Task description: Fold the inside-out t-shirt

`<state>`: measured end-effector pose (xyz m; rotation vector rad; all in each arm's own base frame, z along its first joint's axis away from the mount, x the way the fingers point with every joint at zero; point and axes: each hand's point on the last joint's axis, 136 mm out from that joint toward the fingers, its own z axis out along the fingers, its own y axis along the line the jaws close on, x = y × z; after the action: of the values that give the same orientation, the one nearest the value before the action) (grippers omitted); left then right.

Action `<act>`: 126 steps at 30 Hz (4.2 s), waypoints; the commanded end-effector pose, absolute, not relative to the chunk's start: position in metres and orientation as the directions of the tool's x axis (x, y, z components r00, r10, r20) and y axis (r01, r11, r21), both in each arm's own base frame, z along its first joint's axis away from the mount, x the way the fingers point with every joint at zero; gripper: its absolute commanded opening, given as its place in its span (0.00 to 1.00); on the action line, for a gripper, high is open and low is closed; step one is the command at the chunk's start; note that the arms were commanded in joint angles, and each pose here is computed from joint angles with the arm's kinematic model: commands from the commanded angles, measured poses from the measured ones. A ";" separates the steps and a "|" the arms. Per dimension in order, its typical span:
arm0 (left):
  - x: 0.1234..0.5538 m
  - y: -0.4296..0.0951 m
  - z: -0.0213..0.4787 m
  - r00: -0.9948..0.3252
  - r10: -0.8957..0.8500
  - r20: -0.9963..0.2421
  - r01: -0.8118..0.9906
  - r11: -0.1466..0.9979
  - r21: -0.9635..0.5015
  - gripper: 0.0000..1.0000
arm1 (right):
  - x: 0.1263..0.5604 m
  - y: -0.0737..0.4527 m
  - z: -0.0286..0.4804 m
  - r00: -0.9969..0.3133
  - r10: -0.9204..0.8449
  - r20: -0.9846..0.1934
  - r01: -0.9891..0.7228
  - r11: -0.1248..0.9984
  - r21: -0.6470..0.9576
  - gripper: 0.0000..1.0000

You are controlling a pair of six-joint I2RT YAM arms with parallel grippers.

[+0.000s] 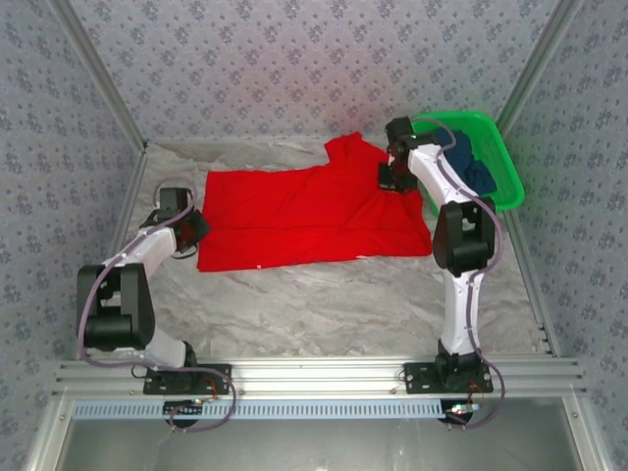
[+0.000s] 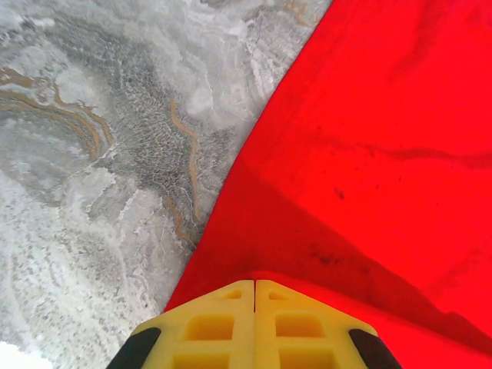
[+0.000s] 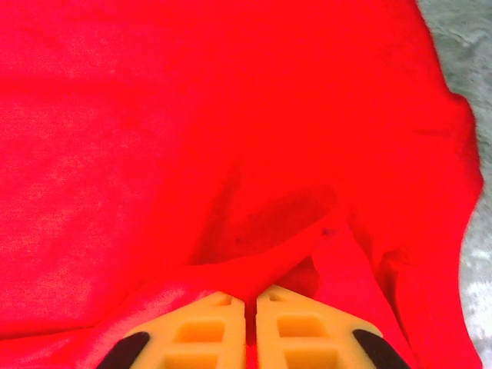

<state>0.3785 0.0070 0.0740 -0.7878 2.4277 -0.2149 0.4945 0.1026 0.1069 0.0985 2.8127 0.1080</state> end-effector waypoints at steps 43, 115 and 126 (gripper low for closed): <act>0.369 -0.012 0.128 -0.587 -0.584 -0.560 -0.378 0.810 -0.448 0.63 | 0.427 0.132 0.027 -0.971 0.121 -0.208 0.063 0.962 0.267 0.43; 0.356 -0.060 0.072 -0.749 -0.482 -0.455 -0.284 0.854 -0.437 0.70 | 0.552 0.126 0.049 -0.875 0.276 -0.397 0.105 0.910 0.402 0.18; 0.353 -0.058 0.070 -0.755 -0.475 -0.452 -0.287 0.859 -0.424 0.70 | 0.591 0.153 0.090 -0.823 0.402 -0.402 0.037 0.743 0.668 0.16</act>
<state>0.3440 -0.0588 0.0591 -0.5886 2.4900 -0.4615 0.5759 0.1483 0.0651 0.3216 2.4958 0.7718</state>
